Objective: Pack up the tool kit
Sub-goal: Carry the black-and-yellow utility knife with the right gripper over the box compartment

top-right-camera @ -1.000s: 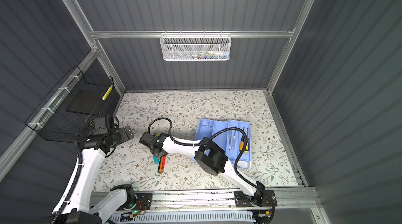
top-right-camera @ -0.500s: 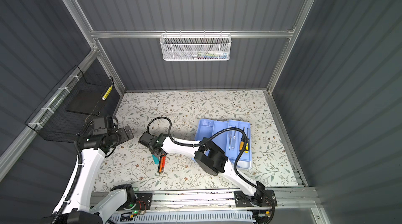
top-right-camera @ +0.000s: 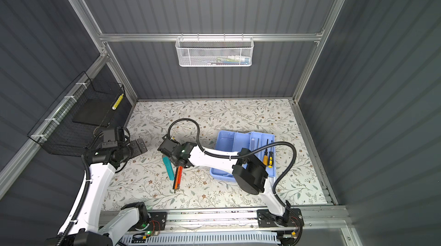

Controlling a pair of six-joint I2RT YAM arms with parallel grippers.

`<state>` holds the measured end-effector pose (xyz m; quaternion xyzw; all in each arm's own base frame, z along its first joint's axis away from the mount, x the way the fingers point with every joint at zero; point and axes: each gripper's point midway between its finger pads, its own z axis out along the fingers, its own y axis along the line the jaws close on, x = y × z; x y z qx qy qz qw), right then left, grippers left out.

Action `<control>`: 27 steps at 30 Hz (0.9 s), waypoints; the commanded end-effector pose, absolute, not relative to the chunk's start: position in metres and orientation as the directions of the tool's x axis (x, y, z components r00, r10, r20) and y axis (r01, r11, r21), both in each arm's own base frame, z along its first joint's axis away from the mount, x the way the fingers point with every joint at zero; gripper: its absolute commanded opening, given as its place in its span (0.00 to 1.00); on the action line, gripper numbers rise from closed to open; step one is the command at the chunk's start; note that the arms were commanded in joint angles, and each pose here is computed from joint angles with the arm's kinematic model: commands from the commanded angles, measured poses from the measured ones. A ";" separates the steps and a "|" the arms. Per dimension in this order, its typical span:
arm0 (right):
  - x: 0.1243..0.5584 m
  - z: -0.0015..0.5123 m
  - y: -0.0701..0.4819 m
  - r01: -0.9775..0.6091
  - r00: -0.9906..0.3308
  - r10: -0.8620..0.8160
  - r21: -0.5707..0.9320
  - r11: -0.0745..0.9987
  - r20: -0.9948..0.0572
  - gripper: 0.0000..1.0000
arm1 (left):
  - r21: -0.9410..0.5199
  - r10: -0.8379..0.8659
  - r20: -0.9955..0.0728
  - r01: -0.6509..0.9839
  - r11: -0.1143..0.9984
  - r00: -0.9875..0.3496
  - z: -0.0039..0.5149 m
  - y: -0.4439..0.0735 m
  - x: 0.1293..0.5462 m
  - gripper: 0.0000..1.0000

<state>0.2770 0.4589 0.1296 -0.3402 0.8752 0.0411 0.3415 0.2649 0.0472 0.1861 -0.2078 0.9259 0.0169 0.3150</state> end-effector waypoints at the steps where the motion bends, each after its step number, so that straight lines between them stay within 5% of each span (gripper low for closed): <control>1: 0.294 0.152 0.409 -0.469 -0.622 -0.446 -0.150 0.871 -0.644 0.28 | -0.118 -0.397 -0.583 -0.410 0.904 -0.709 0.183 0.049 0.263 0.99; 13: 0.280 0.170 0.234 -0.030 -0.734 -0.130 -0.159 0.987 -0.666 0.27 | -0.286 -0.352 -0.538 -0.227 0.931 -0.766 0.174 0.007 0.278 0.99; 27: 0.253 0.127 0.169 0.174 -0.766 0.046 -0.138 0.975 -0.642 0.26 | -0.330 -0.330 -0.523 -0.171 0.928 -0.786 0.170 -0.007 0.281 1.00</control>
